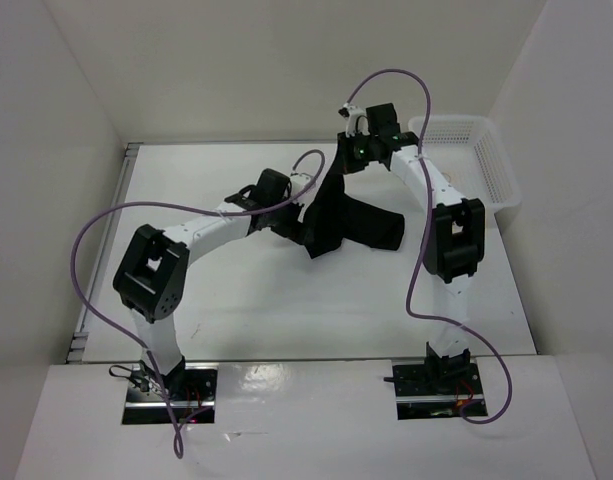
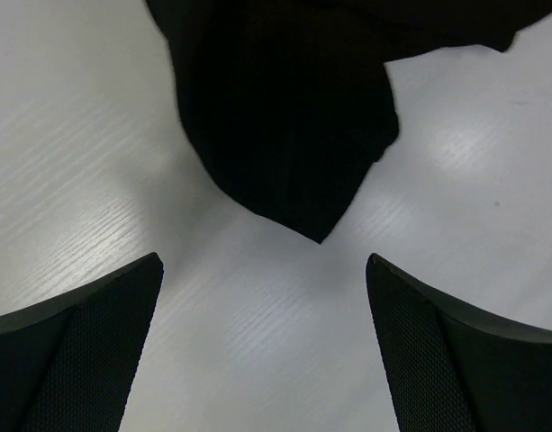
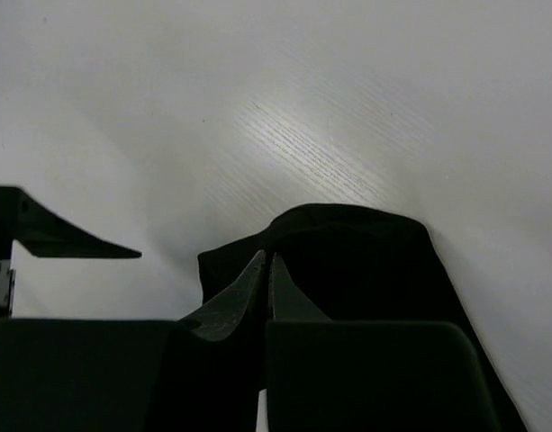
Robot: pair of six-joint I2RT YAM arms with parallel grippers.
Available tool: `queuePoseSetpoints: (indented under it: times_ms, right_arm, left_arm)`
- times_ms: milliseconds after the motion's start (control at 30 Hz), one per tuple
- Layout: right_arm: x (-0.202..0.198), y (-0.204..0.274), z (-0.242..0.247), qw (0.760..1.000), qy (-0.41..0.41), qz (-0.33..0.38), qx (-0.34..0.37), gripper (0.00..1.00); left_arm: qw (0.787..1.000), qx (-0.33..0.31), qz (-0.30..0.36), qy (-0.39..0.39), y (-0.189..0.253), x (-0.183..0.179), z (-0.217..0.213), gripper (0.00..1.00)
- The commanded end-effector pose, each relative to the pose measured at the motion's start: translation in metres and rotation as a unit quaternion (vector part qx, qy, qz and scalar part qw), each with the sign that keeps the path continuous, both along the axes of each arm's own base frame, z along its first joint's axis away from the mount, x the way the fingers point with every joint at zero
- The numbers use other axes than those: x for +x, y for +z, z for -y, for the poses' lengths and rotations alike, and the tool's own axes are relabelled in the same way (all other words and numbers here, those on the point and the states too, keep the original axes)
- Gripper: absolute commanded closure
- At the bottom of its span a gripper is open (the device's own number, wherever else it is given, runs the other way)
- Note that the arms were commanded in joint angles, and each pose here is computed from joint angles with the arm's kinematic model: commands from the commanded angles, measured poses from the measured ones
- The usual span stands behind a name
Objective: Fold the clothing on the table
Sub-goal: Flatten the skirt out
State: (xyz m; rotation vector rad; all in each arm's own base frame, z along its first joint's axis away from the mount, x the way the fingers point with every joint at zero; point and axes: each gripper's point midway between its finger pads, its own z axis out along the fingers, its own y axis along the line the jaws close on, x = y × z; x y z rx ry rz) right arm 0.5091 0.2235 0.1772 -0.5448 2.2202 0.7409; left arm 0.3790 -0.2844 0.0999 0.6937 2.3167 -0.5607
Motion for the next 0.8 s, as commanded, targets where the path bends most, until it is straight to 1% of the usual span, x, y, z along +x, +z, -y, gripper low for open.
queuePoseSetpoints:
  times_ms: [0, 133, 333, 533, 600, 667, 733, 767]
  right_arm:
    - [-0.002, 0.043, 0.003, 0.998, 0.006, 0.049, 0.028, 1.00]
    - [-0.003, 0.044, 0.007, 0.998, 0.006, 0.049, 0.031, 1.00]
    - [-0.004, 0.049, 0.007, 0.998, 0.006, 0.053, 0.032, 1.00]
    - [-0.005, 0.045, 0.007, 0.998, 0.006, 0.049, 0.031, 1.00]
    - [-0.006, 0.050, 0.008, 0.998, 0.006, 0.053, 0.032, 1.00]
    - [-0.004, 0.050, 0.012, 0.998, 0.001, 0.054, 0.032, 1.00]
    - [-0.005, 0.046, 0.012, 0.998, 0.001, 0.049, 0.031, 1.00]
    - [-0.006, 0.052, 0.013, 0.998, 0.003, 0.057, 0.029, 1.00]
  left_arm:
    - [0.997, -0.044, -0.043, 0.042, -0.006, 0.011, 0.002, 0.01]
    - [0.995, -0.052, -0.072, 0.047, -0.018, 0.006, 0.006, 0.01]
    - [0.990, -0.077, -0.119, 0.027, -0.034, -0.002, 0.021, 0.03]
    - [0.987, -0.074, -0.138, 0.028, -0.051, -0.004, 0.022, 0.04]
    - [0.986, -0.083, -0.143, 0.024, -0.051, -0.003, 0.027, 0.08]
    - [0.985, -0.079, -0.150, 0.025, -0.062, -0.003, 0.027, 0.10]
    - [0.985, -0.079, -0.150, 0.025, -0.064, -0.001, 0.028, 0.14]
    - [0.986, -0.081, -0.146, 0.024, -0.061, 0.001, 0.029, 0.16]
